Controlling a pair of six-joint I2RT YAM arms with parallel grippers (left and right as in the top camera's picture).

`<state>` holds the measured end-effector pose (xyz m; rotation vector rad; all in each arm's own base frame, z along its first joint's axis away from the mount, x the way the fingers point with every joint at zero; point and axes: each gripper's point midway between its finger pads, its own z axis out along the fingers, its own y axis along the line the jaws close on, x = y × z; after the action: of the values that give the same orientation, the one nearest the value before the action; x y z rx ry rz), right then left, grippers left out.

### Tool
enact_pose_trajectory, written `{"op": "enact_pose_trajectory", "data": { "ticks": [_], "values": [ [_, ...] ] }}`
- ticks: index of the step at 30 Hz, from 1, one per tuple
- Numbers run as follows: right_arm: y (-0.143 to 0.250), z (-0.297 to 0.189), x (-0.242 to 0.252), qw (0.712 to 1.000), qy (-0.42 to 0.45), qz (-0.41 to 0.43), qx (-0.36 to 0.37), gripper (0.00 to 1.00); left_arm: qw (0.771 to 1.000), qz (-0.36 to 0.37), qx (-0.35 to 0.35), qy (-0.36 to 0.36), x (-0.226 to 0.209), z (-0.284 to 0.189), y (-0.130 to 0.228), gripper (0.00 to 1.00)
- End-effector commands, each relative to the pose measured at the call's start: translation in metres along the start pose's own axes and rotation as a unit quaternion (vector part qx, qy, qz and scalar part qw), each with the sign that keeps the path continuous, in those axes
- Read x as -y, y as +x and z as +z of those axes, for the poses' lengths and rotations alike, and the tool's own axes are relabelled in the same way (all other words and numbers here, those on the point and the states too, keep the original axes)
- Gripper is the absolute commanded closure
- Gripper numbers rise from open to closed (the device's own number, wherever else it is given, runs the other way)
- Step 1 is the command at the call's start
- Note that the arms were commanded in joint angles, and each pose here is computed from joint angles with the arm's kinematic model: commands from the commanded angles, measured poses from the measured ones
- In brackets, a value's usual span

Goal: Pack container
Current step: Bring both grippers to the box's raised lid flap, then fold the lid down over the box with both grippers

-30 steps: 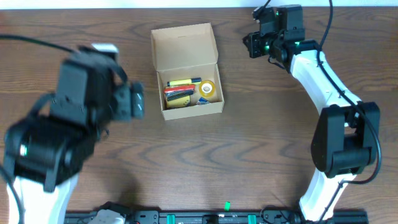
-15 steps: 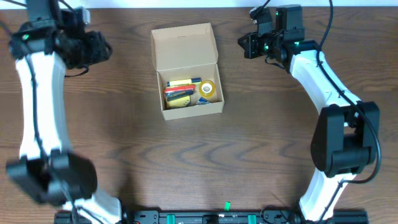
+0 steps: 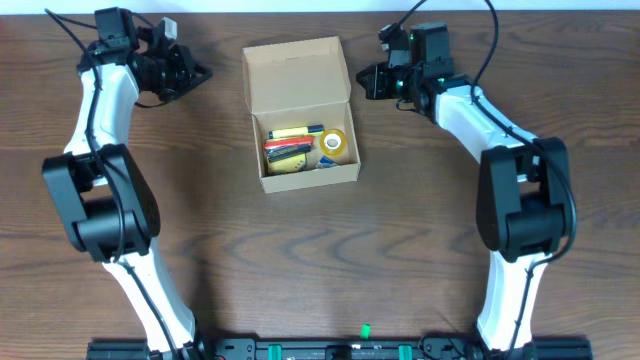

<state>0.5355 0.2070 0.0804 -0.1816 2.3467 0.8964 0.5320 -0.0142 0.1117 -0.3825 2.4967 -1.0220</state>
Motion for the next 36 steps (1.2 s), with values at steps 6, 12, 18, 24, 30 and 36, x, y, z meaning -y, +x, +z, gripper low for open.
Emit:
{"op": "enact_pose_trajectory", "data": {
  "ticks": [6, 12, 18, 24, 30, 36],
  "values": [
    [0.035, 0.037, 0.003, 0.993, -0.073, 0.090, -0.039, 0.99, 0.993, -0.079, -0.059, 0.058, 0.006, 0.037, 0.024, 0.94],
    [0.033, 0.039, 0.002, 0.993, -0.079, 0.085, -0.034, 0.99, 0.986, -0.119, -0.107, 0.056, 0.009, 0.057, 0.050, 0.94],
    [0.014, 0.033, -0.022, 0.989, -0.145, 0.043, -0.005, 0.99, 0.985, -0.088, -0.116, 0.087, 0.036, 0.063, 0.052, 0.94],
    [0.003, 0.021, -0.042, 0.978, -0.208, 0.014, 0.000, 0.99, 0.982, -0.048, -0.118, 0.142, 0.064, 0.052, 0.044, 0.94],
    [-0.032, -0.005, -0.055, 0.970, -0.243, -0.015, 0.024, 0.99, 0.981, 0.007, -0.097, 0.165, 0.093, 0.032, 0.032, 0.94],
    [-0.069, -0.042, -0.086, 0.961, -0.257, -0.075, 0.064, 0.99, 0.980, 0.064, -0.069, 0.173, 0.122, 0.003, 0.025, 0.94]
  ]
}}
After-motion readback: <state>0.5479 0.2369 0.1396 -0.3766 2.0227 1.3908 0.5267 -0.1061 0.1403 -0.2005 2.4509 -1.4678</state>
